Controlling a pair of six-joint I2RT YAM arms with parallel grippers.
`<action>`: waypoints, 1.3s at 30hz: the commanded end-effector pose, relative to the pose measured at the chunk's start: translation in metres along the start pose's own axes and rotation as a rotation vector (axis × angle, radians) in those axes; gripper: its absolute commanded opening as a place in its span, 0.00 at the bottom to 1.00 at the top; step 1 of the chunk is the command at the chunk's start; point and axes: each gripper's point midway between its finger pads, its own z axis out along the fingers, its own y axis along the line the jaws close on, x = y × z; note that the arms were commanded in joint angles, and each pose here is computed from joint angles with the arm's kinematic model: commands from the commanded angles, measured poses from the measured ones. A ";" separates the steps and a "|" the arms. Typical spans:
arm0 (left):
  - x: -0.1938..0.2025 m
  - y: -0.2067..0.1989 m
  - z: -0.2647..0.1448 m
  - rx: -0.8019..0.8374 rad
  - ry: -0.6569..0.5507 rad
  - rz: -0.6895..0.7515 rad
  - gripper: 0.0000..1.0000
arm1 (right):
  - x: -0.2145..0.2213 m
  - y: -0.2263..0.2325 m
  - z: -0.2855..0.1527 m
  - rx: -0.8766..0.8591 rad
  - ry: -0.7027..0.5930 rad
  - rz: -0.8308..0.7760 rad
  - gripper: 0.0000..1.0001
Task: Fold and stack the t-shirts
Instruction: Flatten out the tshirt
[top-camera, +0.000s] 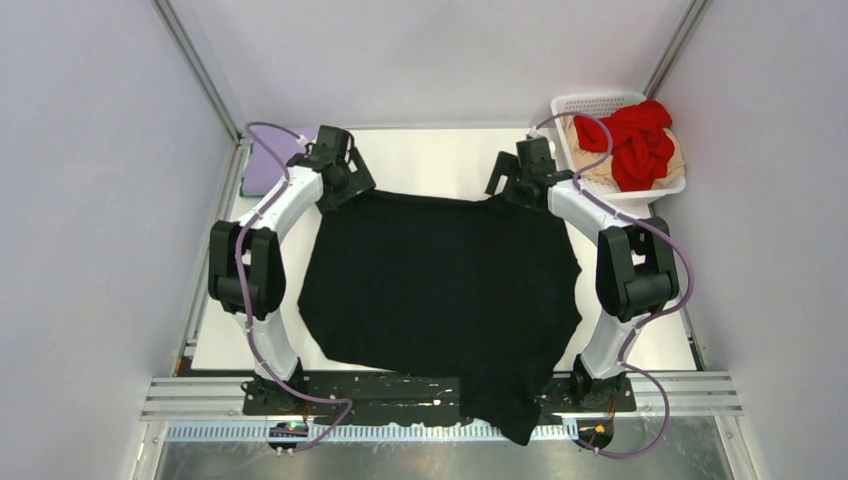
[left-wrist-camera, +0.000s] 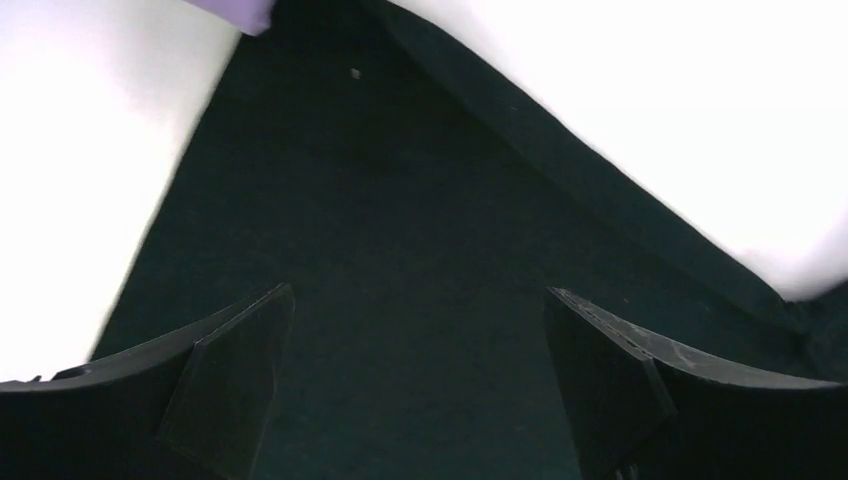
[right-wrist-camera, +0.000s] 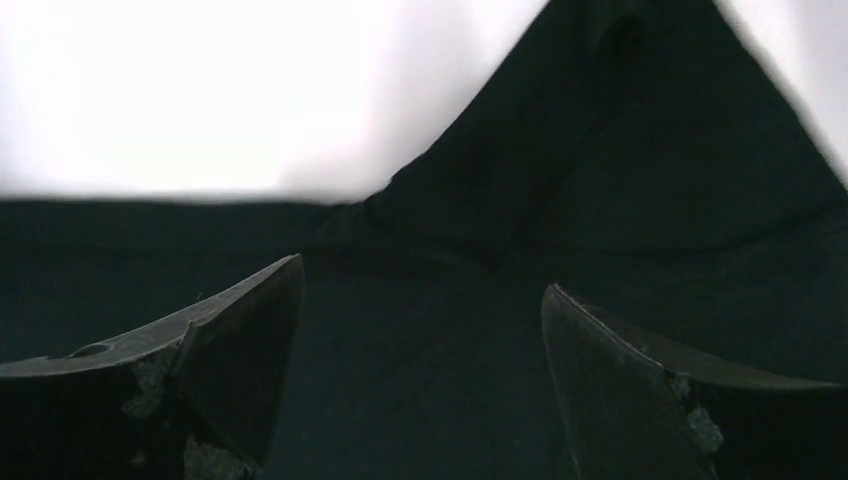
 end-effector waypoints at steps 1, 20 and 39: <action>-0.005 -0.035 -0.001 0.192 -0.029 -0.039 0.99 | 0.010 0.026 -0.007 -0.127 -0.015 0.050 0.95; 0.011 -0.058 0.047 0.287 0.070 -0.133 1.00 | -0.012 0.053 0.091 -0.103 -0.047 0.260 0.96; -0.024 -0.074 0.088 0.257 0.029 -0.313 1.00 | -0.124 0.122 0.041 -0.405 -0.334 0.130 0.95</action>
